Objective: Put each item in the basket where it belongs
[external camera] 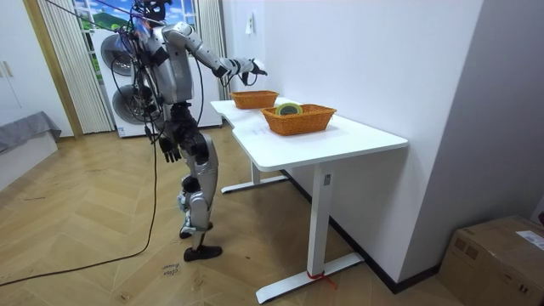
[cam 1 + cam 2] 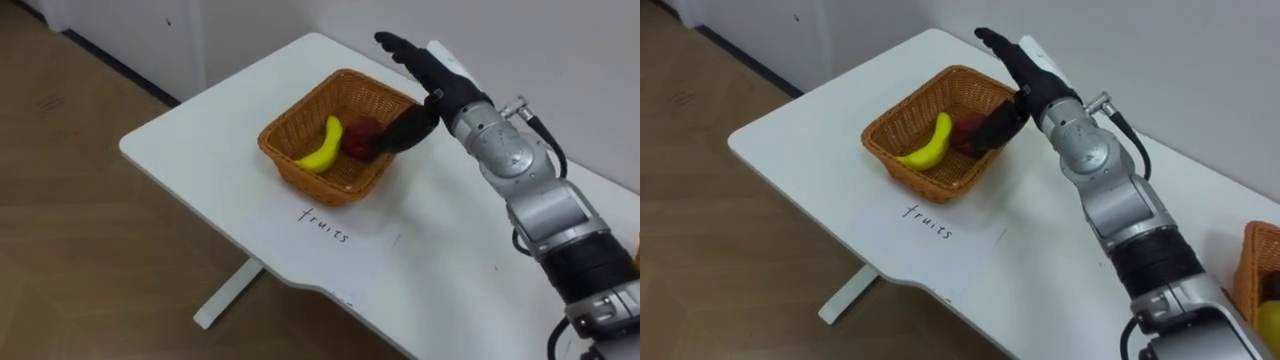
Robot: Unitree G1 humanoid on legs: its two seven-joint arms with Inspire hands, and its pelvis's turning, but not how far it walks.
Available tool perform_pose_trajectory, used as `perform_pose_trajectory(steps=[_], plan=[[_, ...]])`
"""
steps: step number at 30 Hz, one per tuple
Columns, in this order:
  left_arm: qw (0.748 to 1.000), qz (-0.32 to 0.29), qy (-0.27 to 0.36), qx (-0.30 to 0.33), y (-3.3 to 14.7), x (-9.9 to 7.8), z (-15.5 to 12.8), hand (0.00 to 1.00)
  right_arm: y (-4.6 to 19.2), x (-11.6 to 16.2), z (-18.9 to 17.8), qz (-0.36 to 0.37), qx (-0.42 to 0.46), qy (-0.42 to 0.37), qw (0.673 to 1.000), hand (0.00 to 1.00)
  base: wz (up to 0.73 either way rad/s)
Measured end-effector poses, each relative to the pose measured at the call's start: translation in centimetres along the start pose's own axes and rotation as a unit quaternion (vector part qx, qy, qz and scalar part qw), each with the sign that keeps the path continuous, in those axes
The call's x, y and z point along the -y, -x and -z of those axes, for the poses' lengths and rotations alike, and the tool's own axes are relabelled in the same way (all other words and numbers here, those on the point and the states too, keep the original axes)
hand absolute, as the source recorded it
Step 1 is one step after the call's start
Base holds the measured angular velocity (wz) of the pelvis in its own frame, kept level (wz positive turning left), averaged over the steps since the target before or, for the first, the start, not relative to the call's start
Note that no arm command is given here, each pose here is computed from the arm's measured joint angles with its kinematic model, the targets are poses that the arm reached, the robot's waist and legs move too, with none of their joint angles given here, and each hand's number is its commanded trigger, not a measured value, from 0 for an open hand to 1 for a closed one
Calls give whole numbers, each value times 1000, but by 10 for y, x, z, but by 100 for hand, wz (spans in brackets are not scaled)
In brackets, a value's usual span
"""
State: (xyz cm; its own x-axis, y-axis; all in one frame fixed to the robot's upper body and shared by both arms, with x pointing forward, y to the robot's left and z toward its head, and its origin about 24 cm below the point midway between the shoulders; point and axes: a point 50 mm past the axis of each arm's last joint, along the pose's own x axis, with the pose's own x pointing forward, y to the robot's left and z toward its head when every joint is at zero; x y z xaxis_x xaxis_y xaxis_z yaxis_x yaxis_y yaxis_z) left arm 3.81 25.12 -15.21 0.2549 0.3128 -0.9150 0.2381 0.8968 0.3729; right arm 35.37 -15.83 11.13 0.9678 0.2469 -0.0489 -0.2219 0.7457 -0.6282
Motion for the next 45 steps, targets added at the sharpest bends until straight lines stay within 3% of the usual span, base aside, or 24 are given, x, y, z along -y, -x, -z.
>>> perform_pose_trajectory(steps=[13, 19, 31, 37, 45], plan=[[1000, 3, -8, 0, 0, 2, -1, 0, 6, 34, -5, 58, 28, -86, 994, 0, -9], [1000, -2, -8, 7, -1, -1, -5, 0, 14, 63, -7, 116, 48, -128, 984, 0, -12], [999, -2, -3, 33, -2, -4, -15, 0, 24, 90, -8, 187, 58, -134, 971, 0, -15], [999, -6, 7, 35, -3, -5, -14, 0, 44, 106, -17, 235, 95, -124, 959, 0, -28], [999, -21, 27, 37, -3, -11, -12, 0, 83, 133, 12, 342, 71, -152, 925, 0, -19]])
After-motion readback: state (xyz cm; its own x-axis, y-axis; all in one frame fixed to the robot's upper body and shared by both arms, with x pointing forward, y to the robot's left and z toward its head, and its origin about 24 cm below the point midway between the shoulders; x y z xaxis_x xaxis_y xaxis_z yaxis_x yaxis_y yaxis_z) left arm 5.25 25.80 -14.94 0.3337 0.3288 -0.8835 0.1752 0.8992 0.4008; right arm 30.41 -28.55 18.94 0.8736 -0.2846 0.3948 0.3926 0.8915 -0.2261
